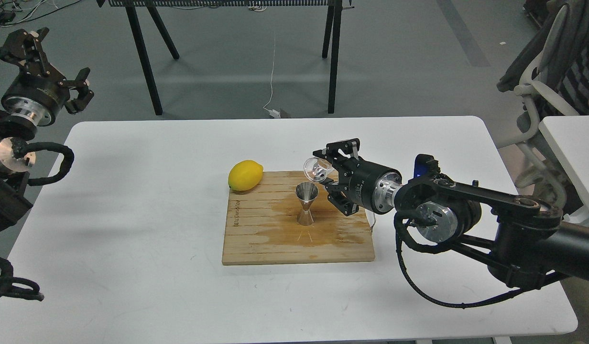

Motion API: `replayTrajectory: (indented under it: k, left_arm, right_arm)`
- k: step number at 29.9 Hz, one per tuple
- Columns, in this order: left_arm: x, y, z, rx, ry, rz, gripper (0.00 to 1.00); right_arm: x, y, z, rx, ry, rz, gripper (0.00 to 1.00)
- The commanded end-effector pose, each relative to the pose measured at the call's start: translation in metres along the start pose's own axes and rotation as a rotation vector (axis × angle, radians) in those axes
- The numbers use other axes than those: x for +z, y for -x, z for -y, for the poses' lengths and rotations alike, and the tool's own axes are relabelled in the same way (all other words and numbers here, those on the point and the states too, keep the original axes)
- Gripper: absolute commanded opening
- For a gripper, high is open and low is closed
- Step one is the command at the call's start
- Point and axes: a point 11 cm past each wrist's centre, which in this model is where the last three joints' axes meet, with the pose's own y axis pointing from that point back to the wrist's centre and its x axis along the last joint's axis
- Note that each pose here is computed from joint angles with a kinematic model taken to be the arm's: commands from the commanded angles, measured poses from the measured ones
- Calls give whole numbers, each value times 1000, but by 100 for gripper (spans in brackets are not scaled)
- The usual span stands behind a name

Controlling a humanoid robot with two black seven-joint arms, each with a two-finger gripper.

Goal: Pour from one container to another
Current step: 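Tilt the glass cup with the right gripper to pour into the jigger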

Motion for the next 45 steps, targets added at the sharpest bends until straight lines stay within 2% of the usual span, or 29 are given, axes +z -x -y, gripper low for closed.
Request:
replayTrajectory:
  k: [1,45]
  left_arm:
    - [0,0,0,1,0,1,100]
    - [7,-6,-2,9,8,10,100]
  right_arm:
    - [7,-1,0,3,20,-34,31]
    - [2,2,5,3,23,-332,30]
